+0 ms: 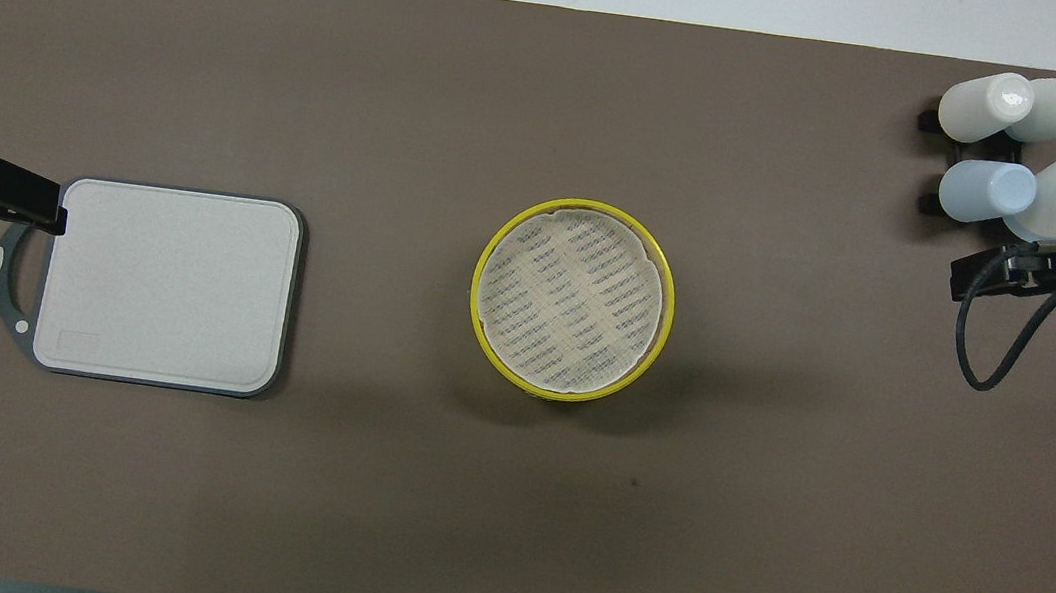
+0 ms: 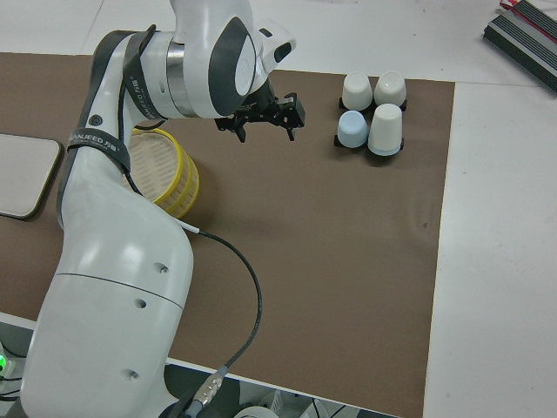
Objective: Place bun in steamer
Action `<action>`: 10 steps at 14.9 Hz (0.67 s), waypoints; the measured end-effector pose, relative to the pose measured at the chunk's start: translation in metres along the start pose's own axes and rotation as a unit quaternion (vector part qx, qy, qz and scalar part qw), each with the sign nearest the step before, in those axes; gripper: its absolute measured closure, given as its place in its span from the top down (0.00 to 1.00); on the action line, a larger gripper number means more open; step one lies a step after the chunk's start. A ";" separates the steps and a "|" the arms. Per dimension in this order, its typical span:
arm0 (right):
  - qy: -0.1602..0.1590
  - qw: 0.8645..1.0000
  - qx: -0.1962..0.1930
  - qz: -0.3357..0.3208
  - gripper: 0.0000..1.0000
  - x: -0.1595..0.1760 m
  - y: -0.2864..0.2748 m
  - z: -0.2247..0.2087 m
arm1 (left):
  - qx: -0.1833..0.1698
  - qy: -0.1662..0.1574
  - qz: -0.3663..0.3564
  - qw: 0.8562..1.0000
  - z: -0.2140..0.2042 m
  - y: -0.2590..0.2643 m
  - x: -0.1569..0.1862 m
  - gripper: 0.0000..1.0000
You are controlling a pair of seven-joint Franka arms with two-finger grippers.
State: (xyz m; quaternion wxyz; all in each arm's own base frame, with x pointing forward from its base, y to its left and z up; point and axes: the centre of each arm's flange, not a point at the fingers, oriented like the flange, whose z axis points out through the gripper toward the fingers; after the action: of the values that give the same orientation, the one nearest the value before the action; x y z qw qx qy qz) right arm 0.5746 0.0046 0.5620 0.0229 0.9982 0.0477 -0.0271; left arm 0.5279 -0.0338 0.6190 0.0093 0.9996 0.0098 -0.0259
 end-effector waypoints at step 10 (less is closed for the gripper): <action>-0.003 1.000 0.012 0.007 1.00 -0.001 0.004 0.002 | 0.000 0.000 0.000 1.000 0.000 0.000 0.000 1.00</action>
State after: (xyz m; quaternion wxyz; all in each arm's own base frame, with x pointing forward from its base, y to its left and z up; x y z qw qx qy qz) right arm 0.5738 0.0003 0.5607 0.0115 0.9986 0.0408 -0.0308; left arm 0.5278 -0.0343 0.6190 0.0093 0.9996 0.0094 -0.0259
